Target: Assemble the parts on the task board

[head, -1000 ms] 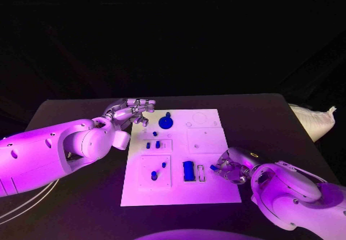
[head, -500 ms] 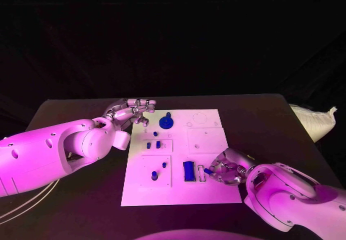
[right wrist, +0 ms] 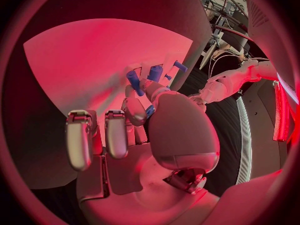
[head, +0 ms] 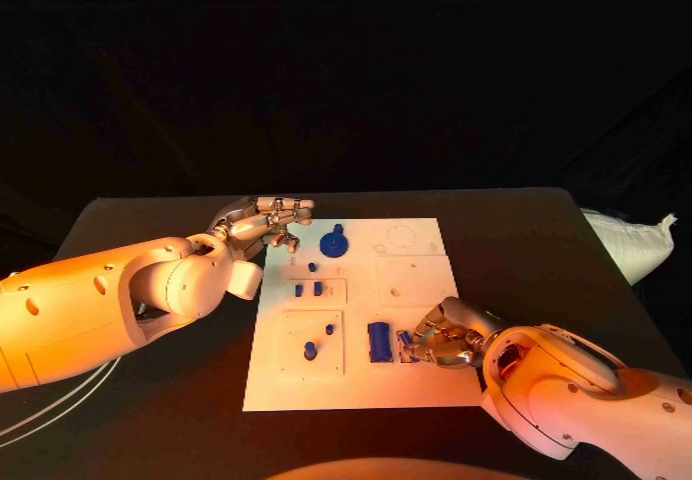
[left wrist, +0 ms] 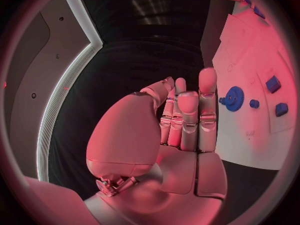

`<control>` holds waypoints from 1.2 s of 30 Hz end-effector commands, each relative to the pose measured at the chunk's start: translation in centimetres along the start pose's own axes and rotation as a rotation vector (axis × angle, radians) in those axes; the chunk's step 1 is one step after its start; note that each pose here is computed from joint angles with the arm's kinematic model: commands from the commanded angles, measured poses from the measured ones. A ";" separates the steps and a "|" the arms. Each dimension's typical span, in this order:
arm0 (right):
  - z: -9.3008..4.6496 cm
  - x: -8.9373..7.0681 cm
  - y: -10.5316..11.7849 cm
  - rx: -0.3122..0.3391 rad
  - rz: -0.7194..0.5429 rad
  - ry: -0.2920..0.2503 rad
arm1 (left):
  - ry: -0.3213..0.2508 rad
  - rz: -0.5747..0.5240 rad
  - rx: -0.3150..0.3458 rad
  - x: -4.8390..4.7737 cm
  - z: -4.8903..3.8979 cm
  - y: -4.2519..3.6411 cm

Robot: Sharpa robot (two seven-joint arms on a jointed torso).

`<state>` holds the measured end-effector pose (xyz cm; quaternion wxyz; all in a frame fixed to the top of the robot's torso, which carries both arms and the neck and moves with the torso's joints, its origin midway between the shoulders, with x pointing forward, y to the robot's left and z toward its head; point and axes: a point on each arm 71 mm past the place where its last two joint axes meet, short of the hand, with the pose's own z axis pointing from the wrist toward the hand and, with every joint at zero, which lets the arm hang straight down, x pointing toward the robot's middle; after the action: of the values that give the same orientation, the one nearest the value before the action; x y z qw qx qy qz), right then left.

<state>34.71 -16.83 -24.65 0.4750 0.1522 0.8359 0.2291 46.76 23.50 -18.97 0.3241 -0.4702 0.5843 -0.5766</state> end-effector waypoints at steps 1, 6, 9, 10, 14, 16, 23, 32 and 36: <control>0.1 0.3 0.0 0.012 -0.030 0.034 | 0.022 -0.005 0.004 0.31 0.01 -0.05; 0.3 0.3 0.1 0.016 -0.050 0.030 | 0.023 -0.005 0.003 0.35 0.00 -0.04; 0.4 0.3 0.2 0.018 -0.059 0.029 | 0.024 -0.005 0.003 0.36 0.01 -0.04; 0.4 0.2 0.2 0.019 -0.062 0.029 | 0.024 -0.005 0.003 0.36 0.01 -0.04; 0.5 0.2 0.1 0.023 -0.075 0.026 | 0.024 -0.005 0.002 0.36 -0.01 -0.04; 0.6 0.1 0.1 0.025 -0.082 0.024 | 0.024 -0.005 0.001 0.36 -0.02 -0.04; 0.7 0.1 0.2 0.022 -0.093 0.018 | 0.025 -0.006 -0.001 0.37 -0.03 -0.03; 0.9 0.1 0.3 0.021 -0.103 0.020 | 0.025 -0.006 -0.002 0.35 -0.06 -0.03; 0.9 0.1 0.3 0.020 -0.106 0.020 | 0.026 -0.006 -0.003 0.33 -0.07 -0.03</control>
<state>35.55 -16.30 -24.77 0.4795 0.1167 0.8436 0.2117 46.67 23.45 -18.98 0.3214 -0.4703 0.5863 -0.5760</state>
